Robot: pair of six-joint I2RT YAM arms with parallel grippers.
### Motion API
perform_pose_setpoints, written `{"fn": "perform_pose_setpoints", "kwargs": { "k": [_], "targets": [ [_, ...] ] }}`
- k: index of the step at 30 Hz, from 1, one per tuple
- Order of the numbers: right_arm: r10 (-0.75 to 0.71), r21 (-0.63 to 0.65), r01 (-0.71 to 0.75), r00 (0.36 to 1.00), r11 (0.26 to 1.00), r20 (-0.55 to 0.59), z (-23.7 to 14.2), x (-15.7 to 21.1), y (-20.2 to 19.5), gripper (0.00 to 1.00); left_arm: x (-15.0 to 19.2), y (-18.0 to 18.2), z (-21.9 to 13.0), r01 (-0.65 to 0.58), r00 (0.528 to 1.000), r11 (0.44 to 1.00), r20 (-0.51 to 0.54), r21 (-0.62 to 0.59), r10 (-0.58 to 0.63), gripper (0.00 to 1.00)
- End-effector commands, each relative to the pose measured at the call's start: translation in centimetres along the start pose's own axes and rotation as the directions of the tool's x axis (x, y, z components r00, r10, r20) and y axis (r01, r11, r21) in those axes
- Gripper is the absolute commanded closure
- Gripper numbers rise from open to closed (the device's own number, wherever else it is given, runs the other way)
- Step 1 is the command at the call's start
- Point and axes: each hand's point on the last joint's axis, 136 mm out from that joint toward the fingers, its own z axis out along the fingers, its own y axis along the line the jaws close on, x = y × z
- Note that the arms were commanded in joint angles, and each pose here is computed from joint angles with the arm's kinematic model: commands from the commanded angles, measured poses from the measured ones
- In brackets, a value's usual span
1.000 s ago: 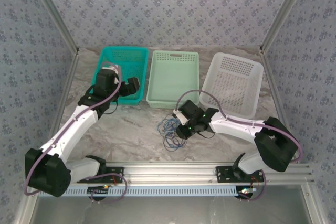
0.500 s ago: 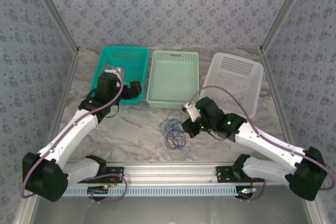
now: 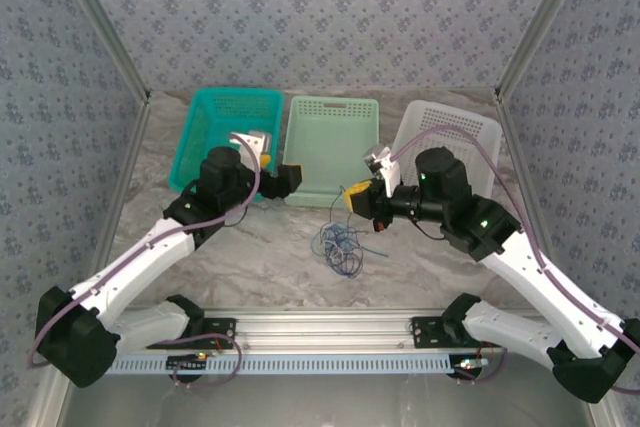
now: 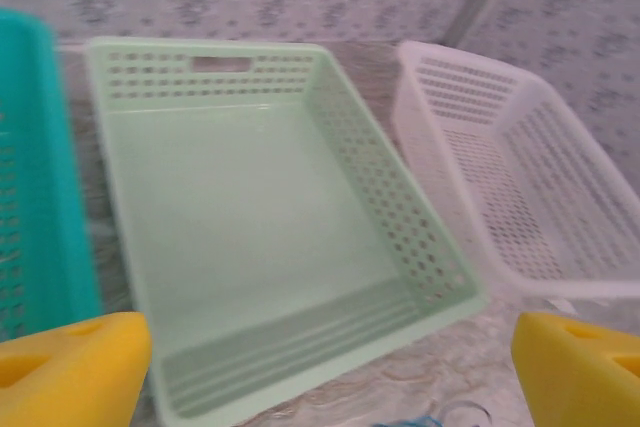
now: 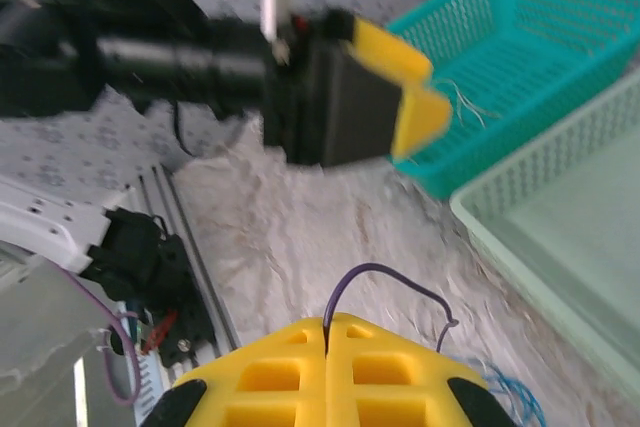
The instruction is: Untangle the cables
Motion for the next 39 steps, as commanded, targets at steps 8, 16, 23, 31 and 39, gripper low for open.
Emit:
{"fn": "perform_pose_setpoints", "kwargs": {
  "k": [8, 16, 23, 31, 39],
  "targets": [
    [-0.077, -0.101, 0.081, 0.996, 0.992, 0.036, -2.4, -4.6, 3.1, 1.0, -0.4, -7.2, -1.2, -0.167, 0.984, 0.934, 0.115, 0.317, 0.137, 0.07],
    [-0.06, -0.115, 0.061, 0.998, 0.991, 0.015, -2.1, -4.7, 3.1, 1.0, 0.7, -10.9, -0.8, -0.261, 0.965, 0.879, 0.143, 0.4, 0.221, 0.08],
    [-0.046, -0.109, 0.047, 0.999, 0.993, 0.011, -1.9, -4.7, 2.8, 1.0, 1.6, -12.6, 0.9, -0.277, 0.961, 0.865, 0.116, 0.419, 0.252, 0.16],
    [-0.045, -0.105, 0.044, 0.999, 0.993, -0.005, -2.6, -4.2, 3.0, 1.0, 1.6, -10.7, 3.8, -0.275, 0.96, 0.924, 0.025, 0.267, 0.279, 0.71],
    [0.016, 0.032, -0.014, 0.998, 0.999, -0.061, -2.6, -1.1, -0.2, 1.0, -1.8, -9.0, 2.2, -0.308, 0.95, 0.946, 0.088, 0.106, 0.299, 0.97]
  ]
}}
